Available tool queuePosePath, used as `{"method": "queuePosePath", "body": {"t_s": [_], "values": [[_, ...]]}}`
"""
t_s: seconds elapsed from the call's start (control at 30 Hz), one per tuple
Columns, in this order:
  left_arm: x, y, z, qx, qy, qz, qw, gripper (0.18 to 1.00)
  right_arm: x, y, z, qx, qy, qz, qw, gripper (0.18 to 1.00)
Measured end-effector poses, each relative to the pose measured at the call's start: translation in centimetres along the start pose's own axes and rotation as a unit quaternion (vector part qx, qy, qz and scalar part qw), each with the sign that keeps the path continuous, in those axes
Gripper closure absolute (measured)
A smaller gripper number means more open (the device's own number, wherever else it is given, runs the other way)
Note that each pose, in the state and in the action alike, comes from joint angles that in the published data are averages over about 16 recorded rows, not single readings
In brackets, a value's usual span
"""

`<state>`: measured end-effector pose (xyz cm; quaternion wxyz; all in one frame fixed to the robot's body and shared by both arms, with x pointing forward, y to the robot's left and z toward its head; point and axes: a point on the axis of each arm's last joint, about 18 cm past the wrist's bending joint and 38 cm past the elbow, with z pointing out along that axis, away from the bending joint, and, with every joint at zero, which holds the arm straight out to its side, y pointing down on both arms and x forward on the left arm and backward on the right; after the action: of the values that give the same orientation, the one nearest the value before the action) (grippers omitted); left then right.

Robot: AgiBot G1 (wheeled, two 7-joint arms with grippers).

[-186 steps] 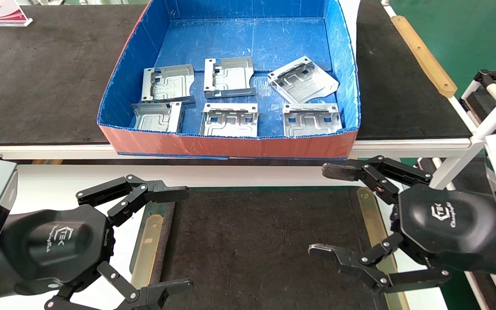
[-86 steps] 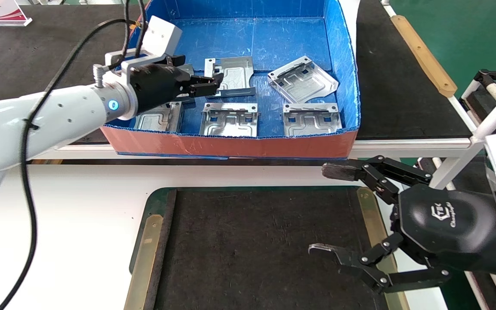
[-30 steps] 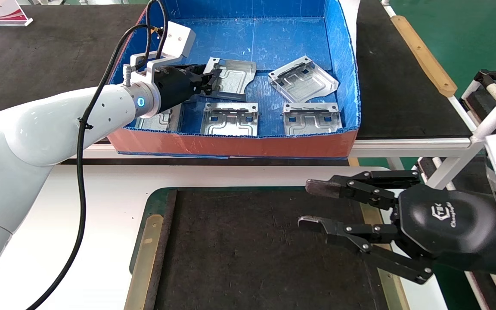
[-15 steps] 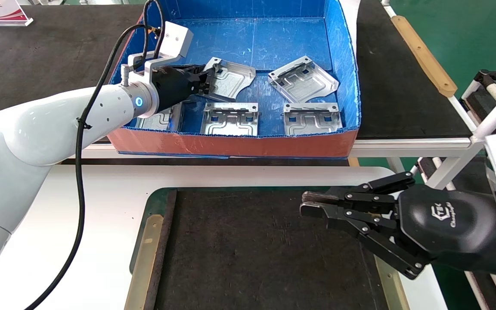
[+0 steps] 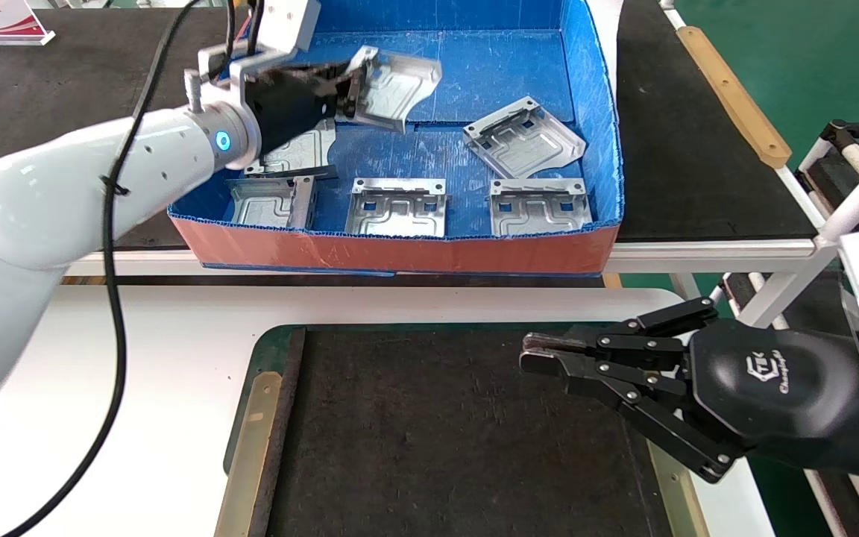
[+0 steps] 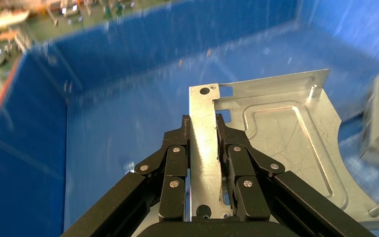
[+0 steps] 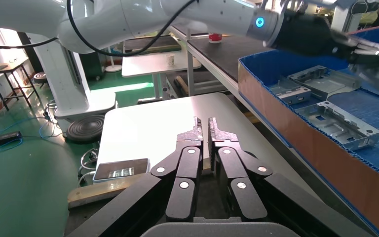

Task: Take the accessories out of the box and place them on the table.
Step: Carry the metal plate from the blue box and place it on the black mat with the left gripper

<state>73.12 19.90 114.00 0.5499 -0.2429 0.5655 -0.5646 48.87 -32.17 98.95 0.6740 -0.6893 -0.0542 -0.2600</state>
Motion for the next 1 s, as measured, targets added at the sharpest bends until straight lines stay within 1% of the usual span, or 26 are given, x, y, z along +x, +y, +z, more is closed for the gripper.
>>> {"method": "queuePosePath", "body": {"t_s": [0.1,0.3,0.5,0.57,0.67,0.77,0.87,1.0], "values": [[-0.1,-0.7,-0.6,0.008,0.012,0.011,0.9998,0.910,0.0,0.0,0.0,0.000,0.000,0.000,1.000,0.958],[-0.3,-1.9,-2.2,0.018,0.045,0.042,0.9980,0.911,0.0,0.0,0.0,0.000,0.000,0.000,1.000,0.903],[-0.4,-2.5,-4.2,0.023,0.088,0.084,0.9924,0.911,0.0,0.0,0.0,0.000,0.000,0.000,1.000,0.815],[-0.4,-2.7,-5.0,0.026,0.104,0.100,0.9892,0.911,0.0,0.0,0.0,0.000,0.000,0.000,1.000,0.770],[-0.2,-2.9,-6.1,0.030,0.132,0.125,0.9828,0.911,0.0,0.0,0.0,0.000,0.000,0.000,1.000,0.707],[0.1,-2.9,-7.4,0.037,0.163,0.151,0.9743,0.911,0.0,0.0,0.0,0.000,0.000,0.000,1.000,0.638],[0.5,-2.9,-8.7,0.047,0.196,0.173,0.9640,0.911,0.0,0.0,0.0,0.000,0.000,0.000,1.000,0.567],[1.0,-2.8,-10.4,0.067,0.246,0.192,0.9476,0.912,0.0,0.0,0.0,0.000,0.000,0.000,1.000,0.469]]}}
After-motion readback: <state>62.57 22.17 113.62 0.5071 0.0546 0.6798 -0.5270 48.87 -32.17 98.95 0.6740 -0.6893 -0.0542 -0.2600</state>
